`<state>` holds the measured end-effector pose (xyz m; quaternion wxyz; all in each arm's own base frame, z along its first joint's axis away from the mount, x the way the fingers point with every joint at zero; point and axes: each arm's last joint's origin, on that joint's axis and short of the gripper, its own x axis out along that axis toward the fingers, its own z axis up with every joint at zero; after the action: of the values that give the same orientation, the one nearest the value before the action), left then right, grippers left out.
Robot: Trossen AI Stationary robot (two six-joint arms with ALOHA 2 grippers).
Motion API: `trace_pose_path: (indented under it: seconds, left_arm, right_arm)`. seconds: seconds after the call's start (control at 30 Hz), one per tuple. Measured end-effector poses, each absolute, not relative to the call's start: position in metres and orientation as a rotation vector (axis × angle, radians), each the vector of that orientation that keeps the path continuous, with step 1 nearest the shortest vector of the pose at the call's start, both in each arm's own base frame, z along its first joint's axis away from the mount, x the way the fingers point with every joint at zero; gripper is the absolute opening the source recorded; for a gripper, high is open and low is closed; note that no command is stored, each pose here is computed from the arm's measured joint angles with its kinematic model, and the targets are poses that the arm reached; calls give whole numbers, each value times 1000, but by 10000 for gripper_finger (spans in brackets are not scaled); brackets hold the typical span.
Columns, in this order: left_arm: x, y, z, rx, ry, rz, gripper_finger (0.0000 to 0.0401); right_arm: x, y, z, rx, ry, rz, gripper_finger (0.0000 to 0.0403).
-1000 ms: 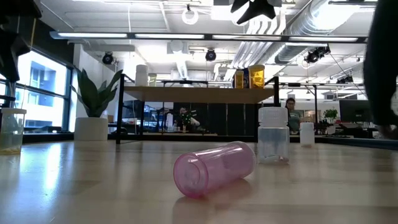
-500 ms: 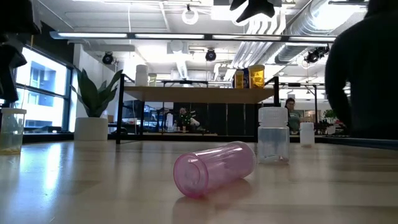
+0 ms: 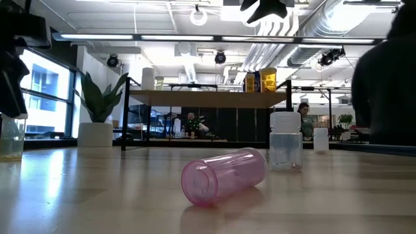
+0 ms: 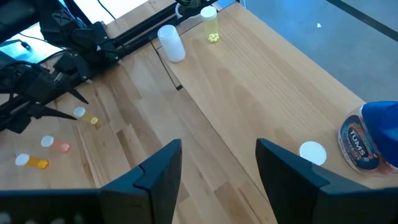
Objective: Pick and place medicine bottles onto shelf by color
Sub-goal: Put the small yellow pill bottle on the shelf
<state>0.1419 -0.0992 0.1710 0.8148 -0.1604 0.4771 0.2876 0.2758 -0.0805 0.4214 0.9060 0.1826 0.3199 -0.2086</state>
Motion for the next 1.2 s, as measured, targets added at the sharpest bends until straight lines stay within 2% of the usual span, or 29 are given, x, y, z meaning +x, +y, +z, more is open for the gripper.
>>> trace_pose_path:
  seconds: [0.4,0.8,1.03,1.2]
  left_arm:
    - [150,-95,163,-356,1077,659,194]
    - [150,-95,163,-372,1091,654,97]
    - [153,-97,163,-399,1072,636,115]
    - [155,-96,169,-465,1058,618,111]
  right_arm:
    - [276,-80,421,378,660,-431,197]
    - [276,-80,421,377,661,-431,197]
    - [276,-80,421,377,661,-431,197]
    - [276,-80,421,377,661,-431,197]
